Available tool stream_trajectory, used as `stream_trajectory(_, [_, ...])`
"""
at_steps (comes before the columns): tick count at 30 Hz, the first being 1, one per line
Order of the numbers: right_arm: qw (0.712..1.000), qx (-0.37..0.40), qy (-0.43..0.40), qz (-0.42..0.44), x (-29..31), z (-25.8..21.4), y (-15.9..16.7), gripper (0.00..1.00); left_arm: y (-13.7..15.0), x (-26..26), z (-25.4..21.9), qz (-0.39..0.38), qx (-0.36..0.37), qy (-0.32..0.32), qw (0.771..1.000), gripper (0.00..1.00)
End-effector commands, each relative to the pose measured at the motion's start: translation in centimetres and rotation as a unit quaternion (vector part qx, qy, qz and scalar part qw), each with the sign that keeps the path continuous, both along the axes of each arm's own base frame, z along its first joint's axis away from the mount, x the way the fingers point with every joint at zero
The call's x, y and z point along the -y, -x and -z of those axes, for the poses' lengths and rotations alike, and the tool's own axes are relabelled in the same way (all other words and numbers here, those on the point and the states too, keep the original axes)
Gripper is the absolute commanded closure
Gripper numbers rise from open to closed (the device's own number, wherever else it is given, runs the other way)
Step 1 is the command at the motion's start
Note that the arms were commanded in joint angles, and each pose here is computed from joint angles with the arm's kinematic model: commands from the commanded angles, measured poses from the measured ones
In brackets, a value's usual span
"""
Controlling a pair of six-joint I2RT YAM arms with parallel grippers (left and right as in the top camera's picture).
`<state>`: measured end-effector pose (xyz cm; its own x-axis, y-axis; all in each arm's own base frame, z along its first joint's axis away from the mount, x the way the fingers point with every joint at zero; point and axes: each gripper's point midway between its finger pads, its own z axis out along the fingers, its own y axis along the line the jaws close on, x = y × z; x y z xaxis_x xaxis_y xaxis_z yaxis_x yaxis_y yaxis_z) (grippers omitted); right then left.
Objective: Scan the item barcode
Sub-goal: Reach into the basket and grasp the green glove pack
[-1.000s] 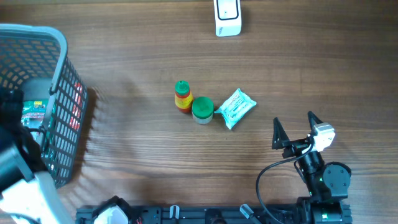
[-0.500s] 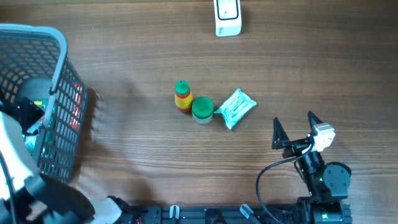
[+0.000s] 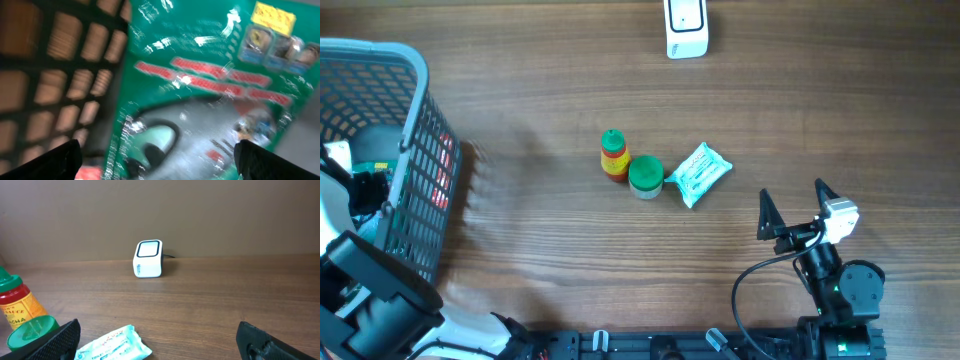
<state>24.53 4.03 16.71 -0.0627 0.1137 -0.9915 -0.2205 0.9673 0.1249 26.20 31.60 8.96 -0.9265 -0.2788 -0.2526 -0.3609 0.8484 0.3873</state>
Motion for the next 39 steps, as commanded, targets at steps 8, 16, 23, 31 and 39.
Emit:
stream_trajectory(8, [1.000, 0.004, 0.006, 0.000, 0.0, -0.1, 0.0, 0.00, 0.5, -0.8, 0.9, 0.020, 0.084, 0.081, 0.993, 0.00])
stream_trajectory(16, [1.000, 0.004, 0.006, 0.000, 0.0, -0.1, 0.0, 0.00, 0.8, -0.5, 3.2, 0.013, 0.126, 0.150, 0.981, 0.00])
stream_trajectory(23, [1.000, 0.004, 0.006, 0.000, 0.0, -0.1, 0.0, 0.00, 1.1, -0.1, 5.9, 0.006, 0.107, 0.179, 0.978, 0.00])
stream_trajectory(31, [1.000, 0.004, 0.006, 0.000, 0.0, -0.1, 0.0, 0.00, 0.6, 0.2, 5.8, 0.012, 0.120, 0.188, 0.975, 0.96])
stream_trajectory(39, [1.000, 0.005, 0.006, 0.000, 0.0, -0.1, 0.0, 0.00, -2.9, 1.2, -0.5, 0.067, 0.230, 0.192, 0.952, 0.96])
